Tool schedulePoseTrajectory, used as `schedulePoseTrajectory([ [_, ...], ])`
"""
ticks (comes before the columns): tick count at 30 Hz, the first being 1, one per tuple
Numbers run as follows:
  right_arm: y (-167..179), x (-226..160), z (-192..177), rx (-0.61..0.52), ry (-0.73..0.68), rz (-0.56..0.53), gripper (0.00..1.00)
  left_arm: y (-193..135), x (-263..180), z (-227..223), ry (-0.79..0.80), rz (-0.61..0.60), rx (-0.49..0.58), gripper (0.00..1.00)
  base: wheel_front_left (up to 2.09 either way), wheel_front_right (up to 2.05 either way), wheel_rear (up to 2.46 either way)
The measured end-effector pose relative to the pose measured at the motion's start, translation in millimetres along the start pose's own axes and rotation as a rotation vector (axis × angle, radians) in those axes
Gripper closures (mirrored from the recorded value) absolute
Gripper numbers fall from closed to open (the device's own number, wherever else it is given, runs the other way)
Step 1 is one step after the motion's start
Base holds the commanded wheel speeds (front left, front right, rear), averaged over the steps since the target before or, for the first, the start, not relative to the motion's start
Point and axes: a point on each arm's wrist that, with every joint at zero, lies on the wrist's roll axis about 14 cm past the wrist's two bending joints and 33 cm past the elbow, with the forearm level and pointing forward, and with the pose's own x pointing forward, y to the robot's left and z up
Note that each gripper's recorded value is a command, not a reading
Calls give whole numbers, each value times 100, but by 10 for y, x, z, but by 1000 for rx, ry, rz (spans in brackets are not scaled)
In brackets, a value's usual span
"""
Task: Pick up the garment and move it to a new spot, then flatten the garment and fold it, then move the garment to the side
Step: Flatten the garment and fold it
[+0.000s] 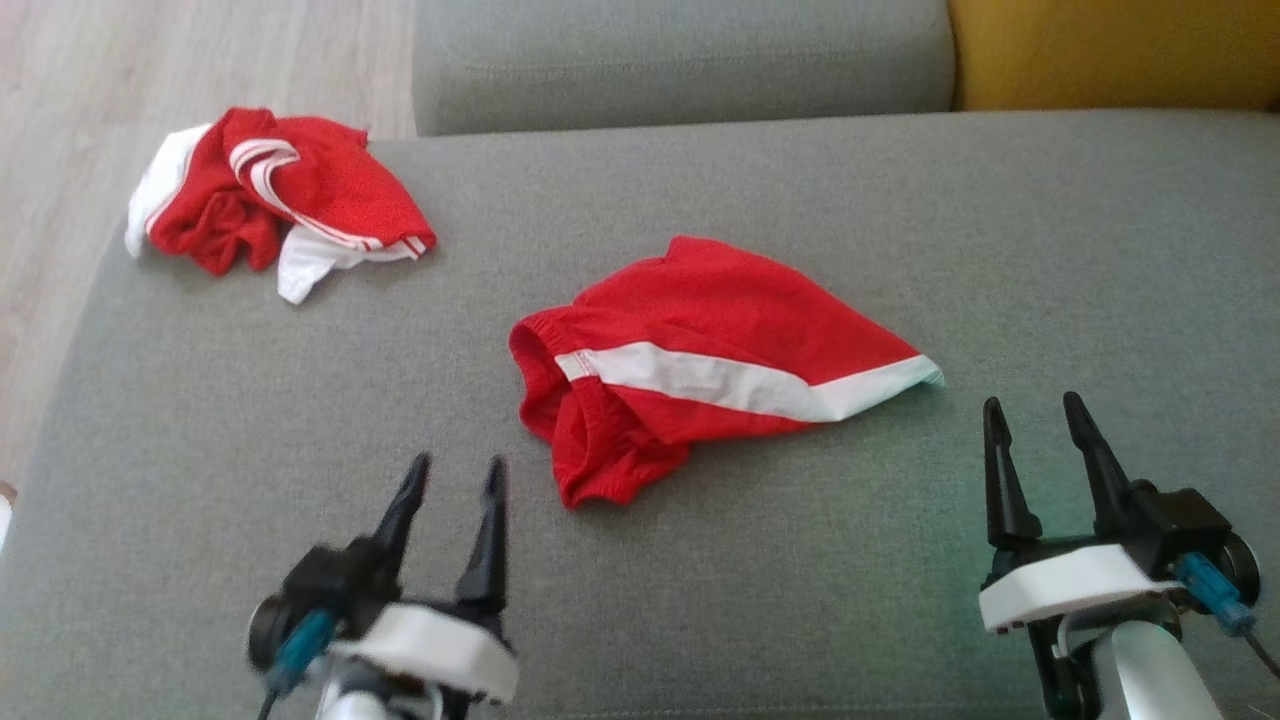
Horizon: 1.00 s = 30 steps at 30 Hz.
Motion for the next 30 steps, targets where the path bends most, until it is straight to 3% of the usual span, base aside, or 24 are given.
schedulePoseTrajectory([
  [8,-26,67,-178,4,53,-6,0,-260,473,-167,111,-143,12,0,0,0,0],
  [18,-158,175,-269,18,76,-43,0,-240,856,-588,330,-142,-79,0,0,0,0],
  [29,-292,165,-296,20,84,-82,0,-307,1048,-765,393,-149,-115,0,0,0,0],
  [30,-300,160,-298,20,85,-85,0,-308,1052,-787,400,-149,-113,12,0,0,0],
])
